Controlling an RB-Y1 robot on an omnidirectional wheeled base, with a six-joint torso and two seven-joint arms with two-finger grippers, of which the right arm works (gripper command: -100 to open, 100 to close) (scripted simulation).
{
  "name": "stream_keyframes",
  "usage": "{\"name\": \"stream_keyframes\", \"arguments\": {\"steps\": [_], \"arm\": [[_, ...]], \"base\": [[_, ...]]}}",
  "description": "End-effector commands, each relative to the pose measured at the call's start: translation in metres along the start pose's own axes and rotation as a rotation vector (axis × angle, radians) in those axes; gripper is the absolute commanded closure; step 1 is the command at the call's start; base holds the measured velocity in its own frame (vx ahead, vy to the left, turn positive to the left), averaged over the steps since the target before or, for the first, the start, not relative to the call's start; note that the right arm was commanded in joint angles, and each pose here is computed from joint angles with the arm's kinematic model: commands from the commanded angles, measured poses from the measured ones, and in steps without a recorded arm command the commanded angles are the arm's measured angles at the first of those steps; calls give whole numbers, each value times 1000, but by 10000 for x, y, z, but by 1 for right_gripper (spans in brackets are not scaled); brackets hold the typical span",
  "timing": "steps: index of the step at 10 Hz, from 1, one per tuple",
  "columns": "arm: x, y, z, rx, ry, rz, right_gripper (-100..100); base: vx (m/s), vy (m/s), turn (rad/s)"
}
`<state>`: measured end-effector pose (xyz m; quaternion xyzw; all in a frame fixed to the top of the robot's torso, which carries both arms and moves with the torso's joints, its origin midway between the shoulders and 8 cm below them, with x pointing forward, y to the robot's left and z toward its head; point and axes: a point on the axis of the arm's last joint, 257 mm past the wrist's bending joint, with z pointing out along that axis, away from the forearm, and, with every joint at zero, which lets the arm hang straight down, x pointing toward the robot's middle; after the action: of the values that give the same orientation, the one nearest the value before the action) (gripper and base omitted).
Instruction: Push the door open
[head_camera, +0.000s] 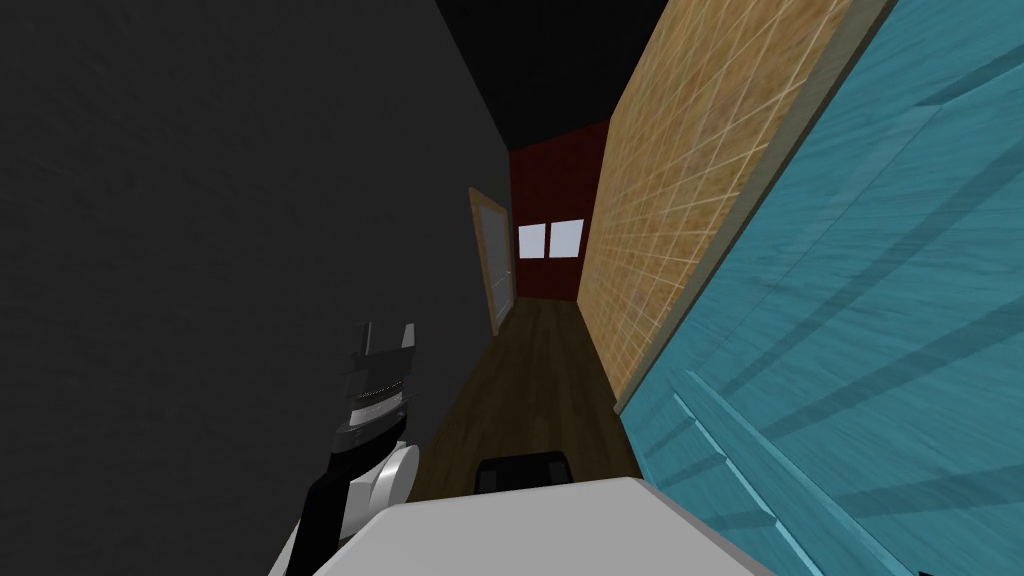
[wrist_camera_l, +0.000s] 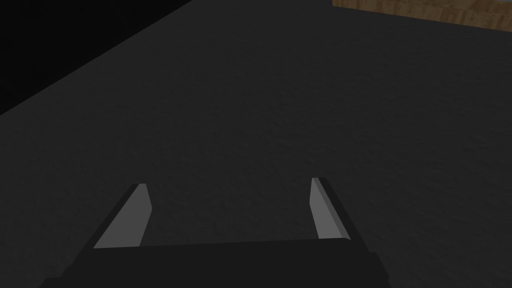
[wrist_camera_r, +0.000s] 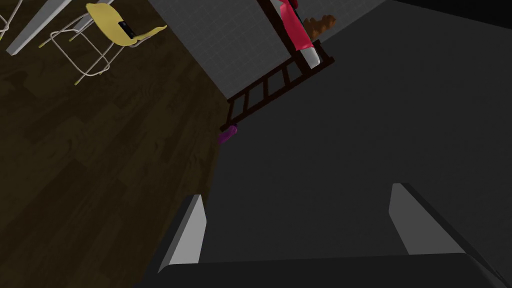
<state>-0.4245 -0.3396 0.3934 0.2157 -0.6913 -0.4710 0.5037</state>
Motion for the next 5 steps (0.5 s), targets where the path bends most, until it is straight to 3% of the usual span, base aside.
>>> {"name": "stream_keyframes", "arguments": {"steps": [1,3,4,5], "arm": [[-105,-209,182,39,-55,-29,-100],[-222,-386,331,76,-106,-57,-100],[-345,-564,467,113,-156,-86,-100],[-345,-564,467,113,-156,-86,-100]], "base": [[68,-47,-4],[78,-60,-10],[102,-71,-2],[77,-67,-9]]}}
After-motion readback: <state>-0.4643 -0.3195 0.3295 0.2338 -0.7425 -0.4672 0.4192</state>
